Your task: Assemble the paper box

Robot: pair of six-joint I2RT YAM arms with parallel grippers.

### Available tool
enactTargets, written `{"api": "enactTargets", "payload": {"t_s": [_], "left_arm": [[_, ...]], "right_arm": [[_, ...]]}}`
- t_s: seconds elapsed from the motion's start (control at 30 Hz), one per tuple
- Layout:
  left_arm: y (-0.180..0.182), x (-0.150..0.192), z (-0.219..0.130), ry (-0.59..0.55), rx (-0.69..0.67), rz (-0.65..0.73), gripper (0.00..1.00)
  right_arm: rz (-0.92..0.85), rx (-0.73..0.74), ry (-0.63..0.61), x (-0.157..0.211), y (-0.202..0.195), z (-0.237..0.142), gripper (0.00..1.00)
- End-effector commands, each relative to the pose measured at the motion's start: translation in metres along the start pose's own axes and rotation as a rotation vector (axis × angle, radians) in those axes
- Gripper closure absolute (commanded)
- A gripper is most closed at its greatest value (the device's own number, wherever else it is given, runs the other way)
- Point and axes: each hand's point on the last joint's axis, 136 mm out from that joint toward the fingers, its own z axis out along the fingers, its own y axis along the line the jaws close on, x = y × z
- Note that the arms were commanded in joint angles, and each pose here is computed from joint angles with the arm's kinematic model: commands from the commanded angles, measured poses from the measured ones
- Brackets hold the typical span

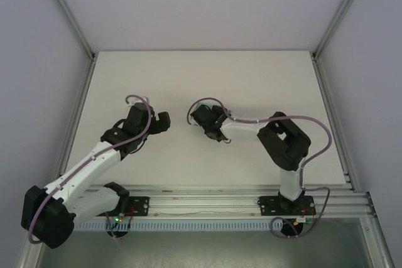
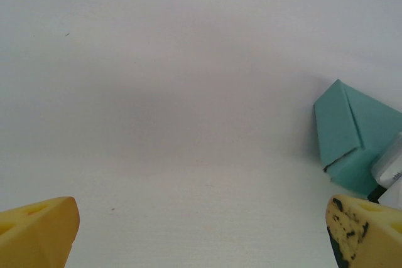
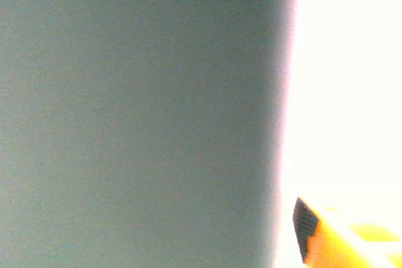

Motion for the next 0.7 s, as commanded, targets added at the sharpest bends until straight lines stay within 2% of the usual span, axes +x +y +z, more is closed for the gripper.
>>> {"api": "enactTargets", "payload": {"t_s": [0.0,0.07,0.2,0.33,0.5,0.6,0.67], "left_arm": [[0.008,-0.001,-0.003,-0.016,-0.023,-0.028,0.00],[0.005,0.001,-0.002,-0.008,0.000,-0.030,0.00],[-0.004,0.008,0.004,0.018,0.049,-0.030,0.00],[-0.022,0.020,0.014,0.059,0.152,-0.068,0.00],[-0.045,0.025,0.022,0.093,0.264,-0.098,0.00],[-0.061,0.025,0.024,0.109,0.349,-0.112,0.00],[-0.064,0.024,0.027,0.107,0.357,-0.116,0.00]], "right_arm": [[0.002,-0.012,-0.009,0.003,0.006,-0.008,0.07],[-0.010,-0.095,-0.013,0.006,0.019,-0.014,0.00],[-0.013,-0.259,-0.042,0.008,0.040,-0.034,0.00],[0.021,-0.329,-0.124,0.004,0.043,-0.057,0.00],[0.150,-0.332,-0.251,-0.001,0.017,-0.077,0.00],[0.322,-0.328,-0.324,0.001,-0.014,-0.083,0.00],[0.450,-0.293,-0.353,0.006,-0.038,-0.083,0.00]]}}
